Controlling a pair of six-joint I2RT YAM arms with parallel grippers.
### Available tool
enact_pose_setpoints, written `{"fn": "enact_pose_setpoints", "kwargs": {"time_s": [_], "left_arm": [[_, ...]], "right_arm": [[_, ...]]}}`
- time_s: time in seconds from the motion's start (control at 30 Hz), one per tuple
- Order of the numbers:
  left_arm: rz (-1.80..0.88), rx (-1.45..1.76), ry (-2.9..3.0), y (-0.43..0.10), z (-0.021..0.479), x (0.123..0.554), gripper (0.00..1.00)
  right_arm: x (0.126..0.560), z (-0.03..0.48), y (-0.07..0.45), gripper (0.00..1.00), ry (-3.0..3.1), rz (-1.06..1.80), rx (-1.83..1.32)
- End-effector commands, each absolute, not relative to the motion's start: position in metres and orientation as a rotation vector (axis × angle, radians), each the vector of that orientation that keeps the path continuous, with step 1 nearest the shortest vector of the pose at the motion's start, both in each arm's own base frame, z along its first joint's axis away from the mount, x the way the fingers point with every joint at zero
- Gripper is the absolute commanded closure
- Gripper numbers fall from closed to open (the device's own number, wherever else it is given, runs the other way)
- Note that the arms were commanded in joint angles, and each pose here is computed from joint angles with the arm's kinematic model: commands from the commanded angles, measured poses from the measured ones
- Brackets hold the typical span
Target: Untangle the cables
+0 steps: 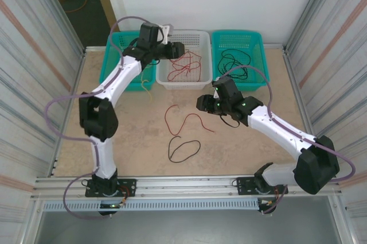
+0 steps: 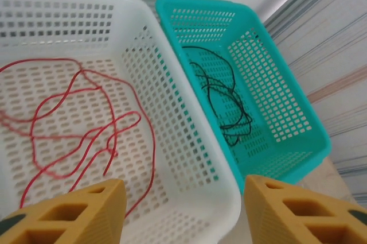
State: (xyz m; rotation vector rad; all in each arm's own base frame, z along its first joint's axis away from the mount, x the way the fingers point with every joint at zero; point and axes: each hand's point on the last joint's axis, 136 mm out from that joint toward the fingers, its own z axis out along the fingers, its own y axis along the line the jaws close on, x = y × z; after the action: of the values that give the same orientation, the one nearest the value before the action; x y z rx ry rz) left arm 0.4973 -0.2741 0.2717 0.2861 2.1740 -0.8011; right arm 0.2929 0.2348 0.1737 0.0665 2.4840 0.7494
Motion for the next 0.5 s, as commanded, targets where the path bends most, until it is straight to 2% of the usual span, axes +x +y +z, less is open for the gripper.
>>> {"fn": "enact_pose_setpoints", "kwargs": {"time_s": [0.0,0.27,0.47], "left_arm": [[-0.716,0.341,2.166,-0.263,0.282,0.452,0.45],[-0.645,0.521,2.473,-0.277,0.168,0.340,0.49],[-0.531,0.657,2.637,-0.281,0.109,0.285,0.55]], "right_arm": [[0.297,0.181,0.229,0.48,2.463,0.720,0.063],[0.304,0.181,0.227,0.49,2.462,0.747,0.092],[0.303,0.179,0.228,0.49,2.478,0.751,0.104]]}}
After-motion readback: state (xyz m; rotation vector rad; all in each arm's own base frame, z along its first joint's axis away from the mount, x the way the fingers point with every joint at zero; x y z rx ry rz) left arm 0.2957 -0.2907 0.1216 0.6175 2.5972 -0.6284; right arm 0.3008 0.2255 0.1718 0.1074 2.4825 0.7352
